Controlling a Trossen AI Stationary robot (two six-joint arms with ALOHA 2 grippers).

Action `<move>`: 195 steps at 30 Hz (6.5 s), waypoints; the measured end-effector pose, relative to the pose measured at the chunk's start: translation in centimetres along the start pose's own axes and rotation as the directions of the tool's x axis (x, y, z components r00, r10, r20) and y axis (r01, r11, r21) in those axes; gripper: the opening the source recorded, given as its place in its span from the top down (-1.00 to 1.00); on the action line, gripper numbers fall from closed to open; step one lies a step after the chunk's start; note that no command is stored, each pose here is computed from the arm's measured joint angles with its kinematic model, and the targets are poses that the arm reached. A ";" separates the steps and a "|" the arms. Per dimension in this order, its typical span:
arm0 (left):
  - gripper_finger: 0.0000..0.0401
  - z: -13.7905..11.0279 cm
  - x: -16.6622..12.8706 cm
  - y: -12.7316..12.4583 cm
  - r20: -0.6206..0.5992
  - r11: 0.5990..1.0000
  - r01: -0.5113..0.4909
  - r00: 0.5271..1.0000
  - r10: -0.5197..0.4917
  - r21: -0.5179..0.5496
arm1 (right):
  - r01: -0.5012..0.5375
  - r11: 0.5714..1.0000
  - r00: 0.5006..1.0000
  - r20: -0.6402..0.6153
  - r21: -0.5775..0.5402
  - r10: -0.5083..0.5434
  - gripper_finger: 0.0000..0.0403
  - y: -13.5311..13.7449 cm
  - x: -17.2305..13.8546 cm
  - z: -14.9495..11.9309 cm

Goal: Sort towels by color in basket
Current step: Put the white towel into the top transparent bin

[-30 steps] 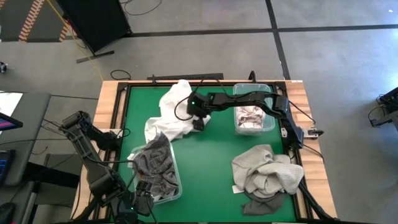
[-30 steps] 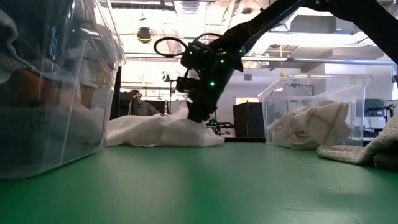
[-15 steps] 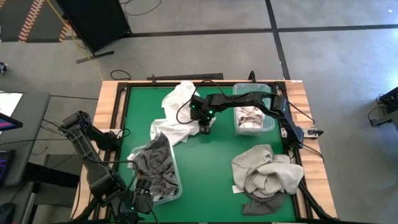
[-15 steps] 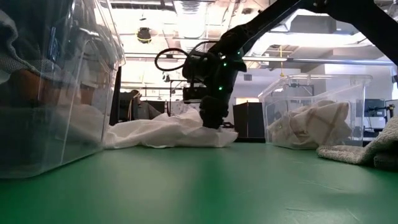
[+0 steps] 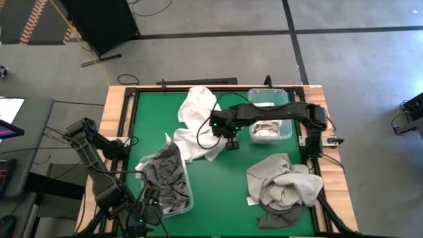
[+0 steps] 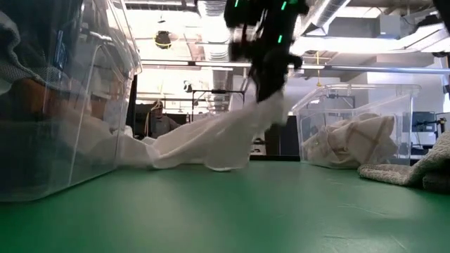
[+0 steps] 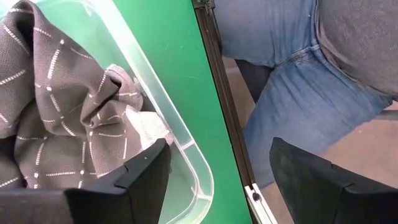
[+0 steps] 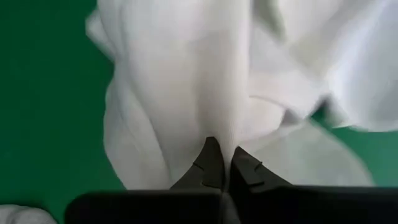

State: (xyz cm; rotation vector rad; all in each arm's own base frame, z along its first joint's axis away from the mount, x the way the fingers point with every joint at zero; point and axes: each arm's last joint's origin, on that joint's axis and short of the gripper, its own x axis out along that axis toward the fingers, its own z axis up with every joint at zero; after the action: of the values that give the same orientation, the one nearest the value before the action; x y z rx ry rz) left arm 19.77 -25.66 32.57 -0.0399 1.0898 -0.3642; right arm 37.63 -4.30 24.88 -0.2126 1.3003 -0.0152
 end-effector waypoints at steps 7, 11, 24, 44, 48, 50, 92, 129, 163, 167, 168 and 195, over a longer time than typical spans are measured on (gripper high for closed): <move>-0.31 0.0 0.0 0.0 0.000 1.000 -0.009 1.000 0.009 0.002 | 0.288 0.954 0.933 0.198 0.086 -0.300 0.90 0.3 -8.7 -1.3; -0.31 0.0 0.0 0.1 0.007 1.000 -0.018 1.000 0.018 0.013 | 0.427 0.875 0.817 0.317 0.229 -0.481 0.90 -0.4 -13.4 -2.4; -0.31 -0.2 0.0 0.3 0.005 0.998 -0.055 0.998 0.055 0.018 | 0.221 0.960 0.798 0.533 0.172 -0.280 0.89 -0.9 -15.4 -2.3; -0.31 -0.2 0.0 0.3 0.004 0.998 -0.065 0.998 0.065 0.012 | -0.050 0.998 0.998 0.033 -0.049 0.052 0.86 1.3 4.1 1.8; -0.31 -0.2 0.0 0.4 0.006 0.998 -0.068 0.998 0.068 0.011 | -0.054 0.999 0.998 0.036 -0.009 0.054 0.71 1.1 4.1 1.8; -0.31 -0.2 0.0 0.4 0.010 0.997 -0.073 0.997 0.073 0.011 | -0.055 0.998 0.998 0.033 -0.010 0.055 0.54 1.2 4.1 1.8; -0.31 -0.1 0.0 0.6 0.049 0.991 -0.129 0.991 0.127 0.033 | -0.142 0.987 0.980 0.149 0.074 0.130 0.86 2.3 6.3 -1.7; -0.31 1.0 -0.1 0.5 0.250 0.922 -0.307 0.936 0.248 0.236 | 0.439 0.621 0.852 -0.081 0.650 -0.517 0.87 -0.2 -12.7 -15.8; -0.31 0.8 0.1 0.6 0.239 0.899 -0.321 0.937 0.255 0.298 | 0.147 0.751 0.943 -0.321 0.644 0.091 0.73 -3.5 4.2 -18.7; -0.31 0.8 0.1 0.6 0.239 0.898 -0.321 0.937 0.255 0.301 | 0.137 0.759 0.954 -0.292 0.636 0.073 0.56 -3.2 3.2 -18.6; -0.31 0.8 0.1 0.6 0.239 0.898 -0.321 0.937 0.255 0.301 | 0.134 0.761 0.957 -0.282 0.635 0.067 0.50 -3.0 2.7 -18.6; -0.31 0.8 0.1 0.6 0.244 0.903 -0.320 0.936 0.255 0.285 | 0.001 0.847 0.936 0.297 0.531 -0.188 -0.24 -1.0 -11.8 -14.9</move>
State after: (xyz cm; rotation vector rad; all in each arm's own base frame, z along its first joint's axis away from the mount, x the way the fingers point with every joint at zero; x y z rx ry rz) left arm 20.69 -25.24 32.76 0.3666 0.8088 -0.2578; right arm 20.31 -5.91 32.55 0.1881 0.8943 -0.4035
